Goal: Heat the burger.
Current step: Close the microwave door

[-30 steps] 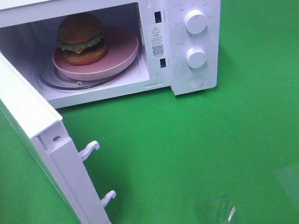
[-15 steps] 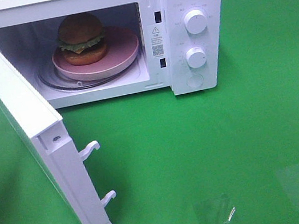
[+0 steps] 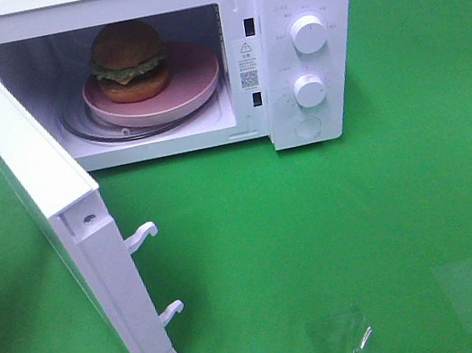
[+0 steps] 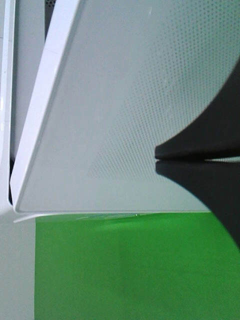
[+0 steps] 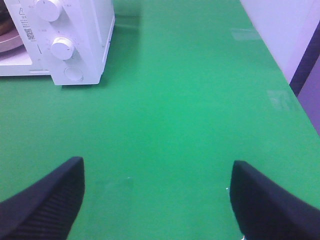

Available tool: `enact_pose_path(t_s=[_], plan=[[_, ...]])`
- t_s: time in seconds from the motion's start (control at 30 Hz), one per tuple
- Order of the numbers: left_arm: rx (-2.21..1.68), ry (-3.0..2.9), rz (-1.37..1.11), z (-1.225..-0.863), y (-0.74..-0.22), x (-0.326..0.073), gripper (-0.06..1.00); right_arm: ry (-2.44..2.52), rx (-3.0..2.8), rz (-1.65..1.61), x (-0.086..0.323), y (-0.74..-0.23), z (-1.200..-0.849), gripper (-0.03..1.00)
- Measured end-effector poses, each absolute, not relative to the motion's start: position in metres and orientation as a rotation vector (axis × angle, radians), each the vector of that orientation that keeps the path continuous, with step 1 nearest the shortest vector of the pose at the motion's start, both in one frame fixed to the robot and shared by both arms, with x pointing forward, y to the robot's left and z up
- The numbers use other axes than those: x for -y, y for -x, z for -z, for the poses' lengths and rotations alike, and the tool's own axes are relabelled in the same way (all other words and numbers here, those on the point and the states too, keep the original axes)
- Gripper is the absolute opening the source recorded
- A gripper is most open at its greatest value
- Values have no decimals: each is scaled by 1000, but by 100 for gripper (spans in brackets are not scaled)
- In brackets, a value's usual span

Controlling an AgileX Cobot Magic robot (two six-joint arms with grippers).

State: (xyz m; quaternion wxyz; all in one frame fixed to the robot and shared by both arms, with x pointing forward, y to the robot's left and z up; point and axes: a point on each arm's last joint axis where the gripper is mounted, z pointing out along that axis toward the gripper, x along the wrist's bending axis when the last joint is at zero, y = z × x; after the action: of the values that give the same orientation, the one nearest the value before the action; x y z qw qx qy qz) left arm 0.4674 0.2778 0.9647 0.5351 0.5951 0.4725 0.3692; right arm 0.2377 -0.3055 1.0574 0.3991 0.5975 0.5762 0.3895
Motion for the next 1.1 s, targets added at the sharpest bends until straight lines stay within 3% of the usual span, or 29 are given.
enact_pose_path(t_s=[1.1], plan=[[-1092,-1435,-766,-952,-497,-226,0,-1512,-1458,-986,305,-238,-1057,76]])
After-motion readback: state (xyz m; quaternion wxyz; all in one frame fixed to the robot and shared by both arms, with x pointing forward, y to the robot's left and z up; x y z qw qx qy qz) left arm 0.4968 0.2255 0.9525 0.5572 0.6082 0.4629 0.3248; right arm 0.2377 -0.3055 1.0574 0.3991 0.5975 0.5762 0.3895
